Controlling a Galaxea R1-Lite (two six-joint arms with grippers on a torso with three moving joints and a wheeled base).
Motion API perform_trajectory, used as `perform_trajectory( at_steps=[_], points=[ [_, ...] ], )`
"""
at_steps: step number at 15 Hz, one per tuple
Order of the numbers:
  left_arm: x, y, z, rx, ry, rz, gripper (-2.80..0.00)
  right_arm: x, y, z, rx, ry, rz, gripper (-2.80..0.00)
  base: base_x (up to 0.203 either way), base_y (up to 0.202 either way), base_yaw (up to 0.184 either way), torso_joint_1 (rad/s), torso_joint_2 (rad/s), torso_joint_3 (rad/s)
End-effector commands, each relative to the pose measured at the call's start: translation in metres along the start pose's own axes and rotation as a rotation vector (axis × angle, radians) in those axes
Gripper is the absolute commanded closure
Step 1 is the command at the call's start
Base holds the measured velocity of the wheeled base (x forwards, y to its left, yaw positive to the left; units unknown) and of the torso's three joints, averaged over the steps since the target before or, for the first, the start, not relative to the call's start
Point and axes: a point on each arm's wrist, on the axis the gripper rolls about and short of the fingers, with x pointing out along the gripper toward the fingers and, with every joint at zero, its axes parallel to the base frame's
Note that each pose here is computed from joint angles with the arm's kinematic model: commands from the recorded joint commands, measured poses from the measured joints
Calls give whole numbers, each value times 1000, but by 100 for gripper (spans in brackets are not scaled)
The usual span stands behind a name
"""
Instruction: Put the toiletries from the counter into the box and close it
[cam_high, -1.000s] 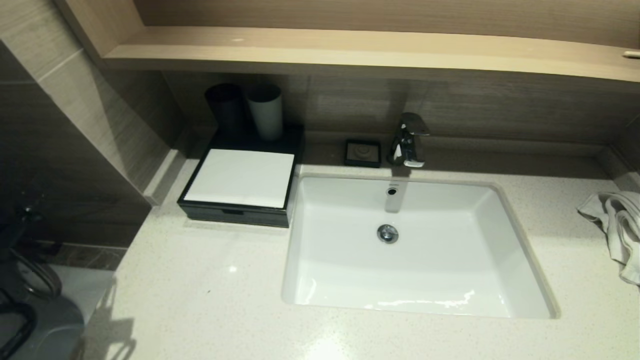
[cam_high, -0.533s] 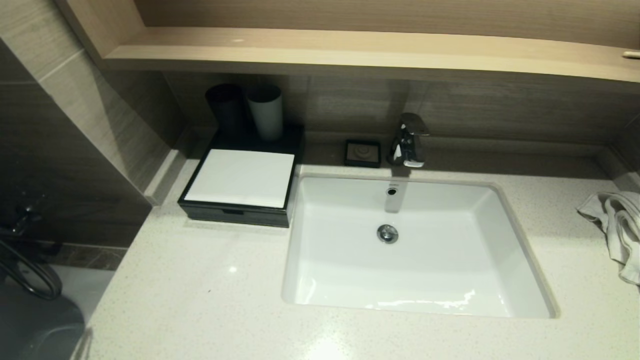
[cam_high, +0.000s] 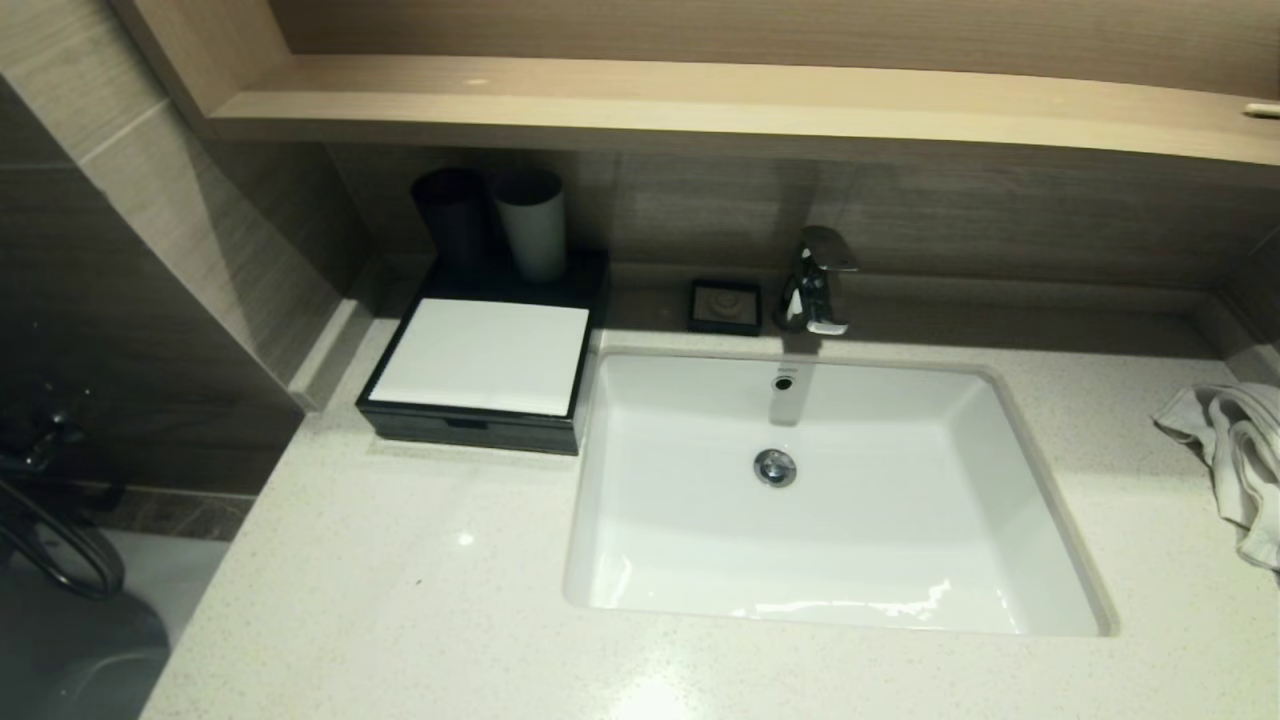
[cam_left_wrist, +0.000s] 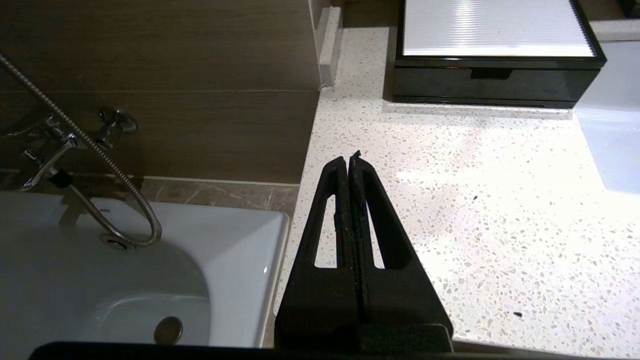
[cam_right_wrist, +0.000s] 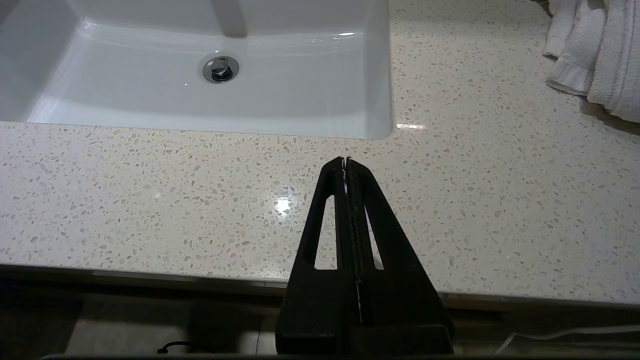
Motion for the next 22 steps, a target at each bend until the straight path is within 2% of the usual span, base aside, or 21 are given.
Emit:
perform_trajectory(
  at_steps=[1, 4, 8, 11, 13, 20, 22],
  points=[
    [-9, 0, -6, -2, -42, 1, 0, 0, 0, 0, -1, 0, 0, 0, 0, 0, 0, 0, 0, 0],
    [-14, -1, -16, 1, -31, -4, 0, 0, 0, 0, -1, 0, 0, 0, 0, 0, 0, 0, 0, 0],
    [-21, -2, -24, 1, -86, -39, 0, 0, 0, 0, 0, 0, 0, 0, 0, 0, 0, 0, 0, 0],
    [-20, -3, -29, 8, -92, -41, 0, 0, 0, 0, -1, 0, 0, 0, 0, 0, 0, 0, 0, 0],
    [-19, -3, -33, 5, -69, -51, 0, 0, 0, 0, 0, 0, 0, 0, 0, 0, 0, 0, 0, 0],
    [-19, -6, -50, -32, 102, -92, 0, 0, 0, 0, 0, -1, 0, 0, 0, 0, 0, 0, 0, 0],
    [-19, -6, -52, -45, 114, -92, 0, 0, 0, 0, 0, 0, -1, 0, 0, 0, 0, 0, 0, 0]
  ],
)
